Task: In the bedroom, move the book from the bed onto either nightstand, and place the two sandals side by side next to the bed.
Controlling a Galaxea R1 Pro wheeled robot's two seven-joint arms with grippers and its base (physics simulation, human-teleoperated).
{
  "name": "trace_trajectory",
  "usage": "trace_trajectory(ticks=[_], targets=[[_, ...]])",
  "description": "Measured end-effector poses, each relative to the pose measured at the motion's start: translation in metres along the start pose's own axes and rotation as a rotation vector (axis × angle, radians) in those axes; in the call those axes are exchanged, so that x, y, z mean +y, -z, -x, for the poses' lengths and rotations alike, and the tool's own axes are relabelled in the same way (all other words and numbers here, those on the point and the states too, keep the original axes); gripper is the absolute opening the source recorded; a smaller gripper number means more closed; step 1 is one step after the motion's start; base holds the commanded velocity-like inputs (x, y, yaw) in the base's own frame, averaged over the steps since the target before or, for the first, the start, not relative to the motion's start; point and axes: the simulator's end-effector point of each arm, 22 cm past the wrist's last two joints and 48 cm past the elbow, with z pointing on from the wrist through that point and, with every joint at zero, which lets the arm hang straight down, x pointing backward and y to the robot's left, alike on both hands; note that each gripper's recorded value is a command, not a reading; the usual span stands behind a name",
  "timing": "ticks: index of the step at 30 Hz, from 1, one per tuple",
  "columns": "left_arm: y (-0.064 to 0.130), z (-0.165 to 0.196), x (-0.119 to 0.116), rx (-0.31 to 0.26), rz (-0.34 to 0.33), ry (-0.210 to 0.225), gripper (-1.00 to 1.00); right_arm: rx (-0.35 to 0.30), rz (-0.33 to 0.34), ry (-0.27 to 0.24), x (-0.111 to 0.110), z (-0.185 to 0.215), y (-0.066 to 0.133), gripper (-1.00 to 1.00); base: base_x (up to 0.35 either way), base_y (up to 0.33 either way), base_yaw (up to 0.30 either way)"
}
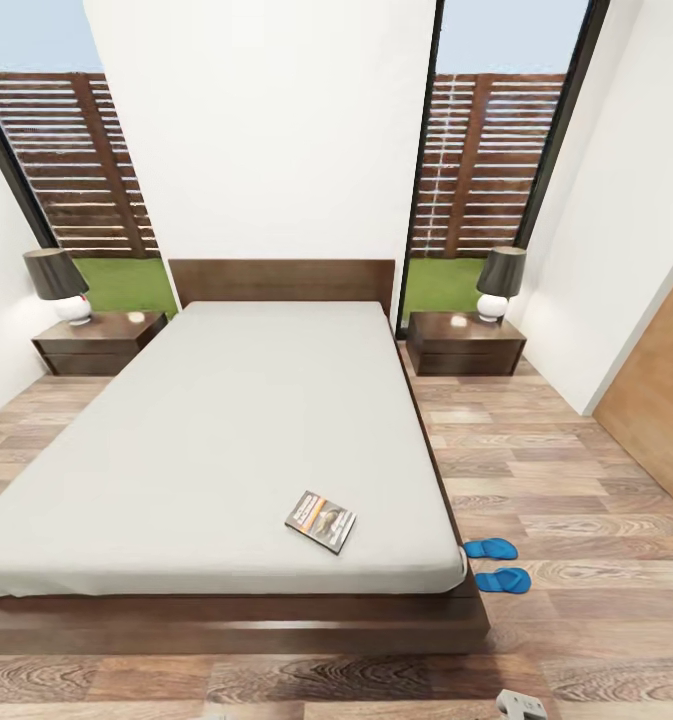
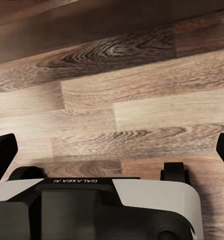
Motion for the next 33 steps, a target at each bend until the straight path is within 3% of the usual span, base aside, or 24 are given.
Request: trace_trajectory(ticks=[33], targets=[[0.034,0.005,-0.006,0.001,-0.003,-0.001,1.00,-0.001,0.011,0.001,0.011,0.000,0.034,1.00,0.000,0.000,0.000]])
